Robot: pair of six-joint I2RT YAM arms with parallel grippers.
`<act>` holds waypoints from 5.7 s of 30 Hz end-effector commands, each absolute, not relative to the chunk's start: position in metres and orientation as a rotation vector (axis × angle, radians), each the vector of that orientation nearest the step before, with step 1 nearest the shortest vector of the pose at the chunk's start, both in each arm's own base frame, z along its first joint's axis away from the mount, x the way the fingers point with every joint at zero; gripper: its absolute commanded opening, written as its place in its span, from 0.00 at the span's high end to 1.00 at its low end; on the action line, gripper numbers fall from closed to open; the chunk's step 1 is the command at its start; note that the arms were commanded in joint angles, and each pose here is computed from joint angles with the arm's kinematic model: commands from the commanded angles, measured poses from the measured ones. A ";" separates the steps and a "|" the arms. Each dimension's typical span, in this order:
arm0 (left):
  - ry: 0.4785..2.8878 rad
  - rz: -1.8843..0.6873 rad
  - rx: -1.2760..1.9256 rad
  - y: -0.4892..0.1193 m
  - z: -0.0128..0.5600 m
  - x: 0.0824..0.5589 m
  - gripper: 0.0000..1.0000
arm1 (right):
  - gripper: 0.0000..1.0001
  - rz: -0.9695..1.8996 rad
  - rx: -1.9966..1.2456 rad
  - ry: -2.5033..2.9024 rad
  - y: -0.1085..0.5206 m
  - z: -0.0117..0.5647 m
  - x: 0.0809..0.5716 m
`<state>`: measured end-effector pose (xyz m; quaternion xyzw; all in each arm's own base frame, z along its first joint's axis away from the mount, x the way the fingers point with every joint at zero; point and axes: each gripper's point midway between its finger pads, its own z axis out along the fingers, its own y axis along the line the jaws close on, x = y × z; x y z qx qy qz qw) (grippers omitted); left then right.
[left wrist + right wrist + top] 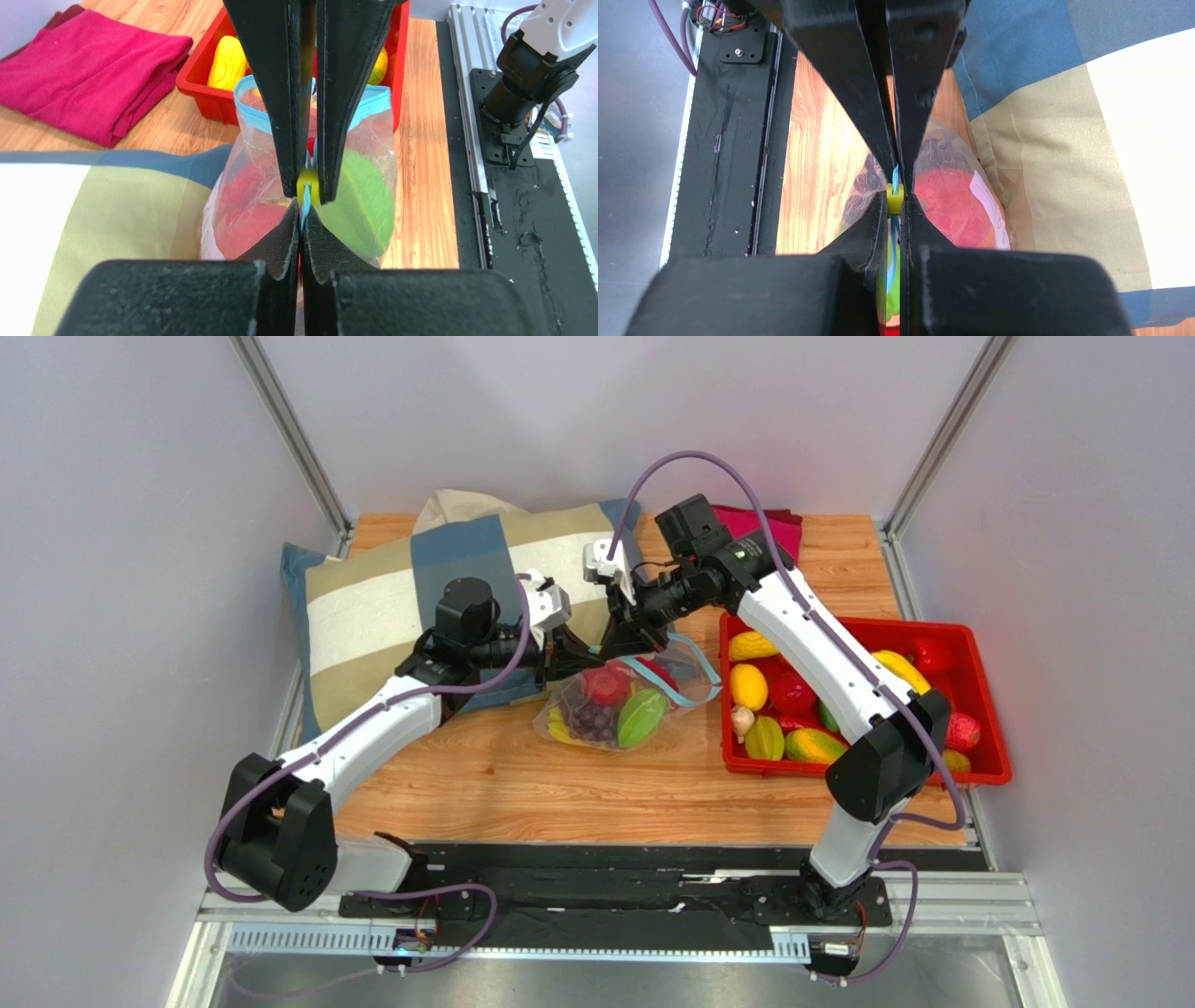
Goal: Place the food in the zip-top bag and seal the zipper
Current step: Zip the zipper food storage bag at the center of the board.
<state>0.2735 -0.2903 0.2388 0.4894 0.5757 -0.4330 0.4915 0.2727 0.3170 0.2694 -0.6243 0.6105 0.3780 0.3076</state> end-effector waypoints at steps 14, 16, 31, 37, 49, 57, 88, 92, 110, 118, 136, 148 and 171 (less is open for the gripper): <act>1.340 -1.008 1.111 -0.264 0.284 0.265 0.89 | 1.00 0.957 -1.653 1.594 0.305 0.275 0.281; 1.347 -1.023 1.129 -0.265 0.284 0.263 0.66 | 1.00 0.977 -1.629 1.549 0.309 0.291 0.280; 1.332 -1.030 1.234 -0.286 0.260 0.269 0.59 | 1.00 1.043 -1.633 1.434 0.321 0.311 0.262; 1.315 -1.073 1.241 -0.285 0.266 0.258 1.00 | 0.95 1.030 -1.587 1.507 0.319 0.316 0.262; 1.275 -1.111 1.297 -0.284 0.270 0.243 1.00 | 0.13 0.863 -1.672 1.690 0.295 0.252 0.271; 1.306 -1.107 1.268 -0.281 0.270 0.249 1.00 | 1.00 0.875 -1.699 1.754 0.293 0.241 0.273; 1.742 -0.729 0.797 -0.232 0.332 0.244 0.01 | 1.00 1.158 0.718 2.483 0.276 0.289 0.297; 1.757 -0.779 0.804 -0.253 0.337 0.234 0.01 | 1.00 1.073 0.947 2.510 0.280 0.273 0.305; 1.857 -0.547 0.615 -0.297 0.309 0.273 0.01 | 1.00 0.968 1.136 2.460 0.297 0.276 0.310; 1.911 -0.592 0.539 -0.314 0.288 0.272 0.09 | 1.00 0.955 1.188 2.442 0.300 0.275 0.316; 1.903 -0.580 0.384 -0.308 0.274 0.279 0.12 | 1.00 0.936 1.261 2.464 0.301 0.264 0.310; 1.861 -0.646 0.385 -0.321 0.277 0.275 0.01 | 1.00 0.940 1.277 2.470 0.305 0.263 0.312; 1.830 -0.598 0.546 -0.309 0.268 0.261 1.00 | 0.70 0.982 1.129 2.481 0.283 0.253 0.314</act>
